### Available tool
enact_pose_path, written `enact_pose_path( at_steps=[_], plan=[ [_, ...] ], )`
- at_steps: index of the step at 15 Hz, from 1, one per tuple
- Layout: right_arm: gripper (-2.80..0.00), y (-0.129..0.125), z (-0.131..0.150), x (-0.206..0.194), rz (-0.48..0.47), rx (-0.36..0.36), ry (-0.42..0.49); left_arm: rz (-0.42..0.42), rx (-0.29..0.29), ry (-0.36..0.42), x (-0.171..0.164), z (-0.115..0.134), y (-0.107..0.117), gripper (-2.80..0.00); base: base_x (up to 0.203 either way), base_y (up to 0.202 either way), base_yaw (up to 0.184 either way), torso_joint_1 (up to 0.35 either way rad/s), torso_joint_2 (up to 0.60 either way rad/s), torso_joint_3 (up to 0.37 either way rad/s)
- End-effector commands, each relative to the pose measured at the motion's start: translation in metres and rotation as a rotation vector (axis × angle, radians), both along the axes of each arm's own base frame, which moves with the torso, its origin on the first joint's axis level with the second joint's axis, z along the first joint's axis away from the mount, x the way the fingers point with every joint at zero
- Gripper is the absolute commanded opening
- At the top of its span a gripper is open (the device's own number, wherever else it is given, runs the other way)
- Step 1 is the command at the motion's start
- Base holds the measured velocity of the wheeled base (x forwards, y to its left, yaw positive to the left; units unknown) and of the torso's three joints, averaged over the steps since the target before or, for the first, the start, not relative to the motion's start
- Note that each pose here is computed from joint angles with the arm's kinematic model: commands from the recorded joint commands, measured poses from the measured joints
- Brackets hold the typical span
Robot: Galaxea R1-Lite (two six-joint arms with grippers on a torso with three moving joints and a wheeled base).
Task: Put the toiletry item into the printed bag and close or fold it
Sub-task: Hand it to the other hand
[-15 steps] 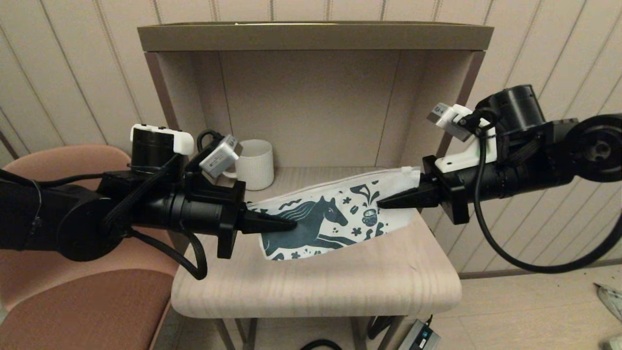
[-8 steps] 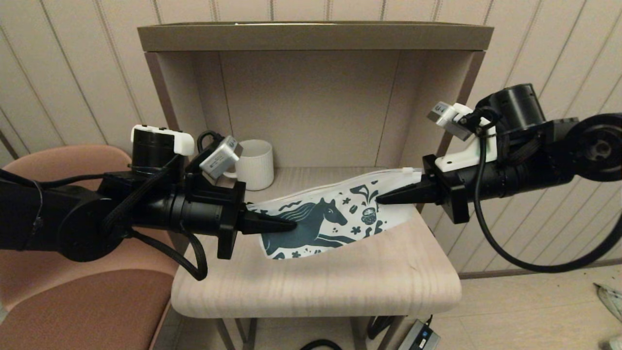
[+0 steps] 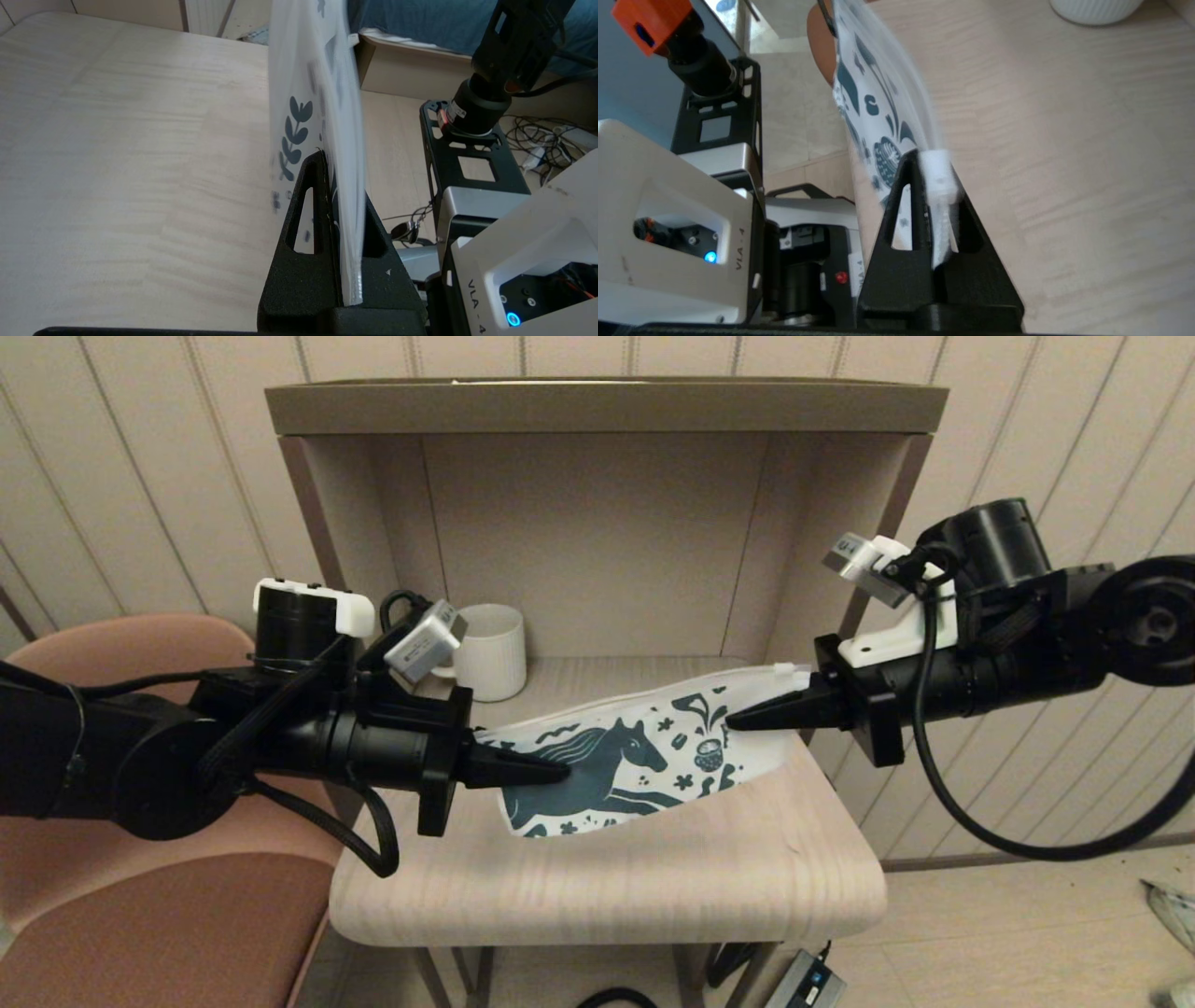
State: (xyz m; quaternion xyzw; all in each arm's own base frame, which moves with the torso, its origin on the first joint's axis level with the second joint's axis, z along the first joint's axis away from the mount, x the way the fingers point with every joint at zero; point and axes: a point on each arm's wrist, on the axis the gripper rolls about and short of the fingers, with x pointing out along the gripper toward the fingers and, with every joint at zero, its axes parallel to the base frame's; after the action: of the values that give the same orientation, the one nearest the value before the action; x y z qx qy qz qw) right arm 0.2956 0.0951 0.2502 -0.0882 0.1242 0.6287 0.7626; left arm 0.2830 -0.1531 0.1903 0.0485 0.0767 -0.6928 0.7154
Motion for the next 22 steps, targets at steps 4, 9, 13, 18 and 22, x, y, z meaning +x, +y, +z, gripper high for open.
enact_pose_path(
  at_steps=[4, 9, 13, 18, 22],
  plan=[
    [-2.80, 0.0021, -0.0010, 0.0002, 0.013, 0.003, 0.001, -0.006, -0.003, -0.004, -0.0002, 0.0002, 0.0001, -2.80, 0.000, 0.000, 0.000, 0.000, 0.00, 0.000],
    [-2.80, 0.0006, -0.0021, 0.0004, 0.008, 0.002, 0.005, -0.006, -0.003, -0.003, -0.0002, 0.0001, 0.0001, -2.80, 0.000, 0.000, 0.000, 0.000, 0.00, 0.000],
    [-2.80, 0.0011, -0.0021, 0.0003, 0.010, 0.002, 0.005, -0.006, -0.003, -0.002, 0.0003, 0.0003, -0.0002, -2.80, 0.000, 0.000, 0.000, 0.000, 0.00, 0.000],
    [-2.80, 0.0011, -0.0025, 0.0002, 0.010, 0.001, 0.007, -0.004, -0.003, -0.003, 0.0006, 0.0005, -0.0003, -2.80, 0.000, 0.000, 0.000, 0.000, 0.00, 0.000],
    [-2.80, -0.0007, -0.0018, -0.0010, 0.005, 0.002, 0.005, -0.004, 0.002, 0.009, 0.0035, -0.0020, -0.0016, -2.80, 0.000, 0.000, 0.000, 0.000, 0.00, 0.000]
  ],
)
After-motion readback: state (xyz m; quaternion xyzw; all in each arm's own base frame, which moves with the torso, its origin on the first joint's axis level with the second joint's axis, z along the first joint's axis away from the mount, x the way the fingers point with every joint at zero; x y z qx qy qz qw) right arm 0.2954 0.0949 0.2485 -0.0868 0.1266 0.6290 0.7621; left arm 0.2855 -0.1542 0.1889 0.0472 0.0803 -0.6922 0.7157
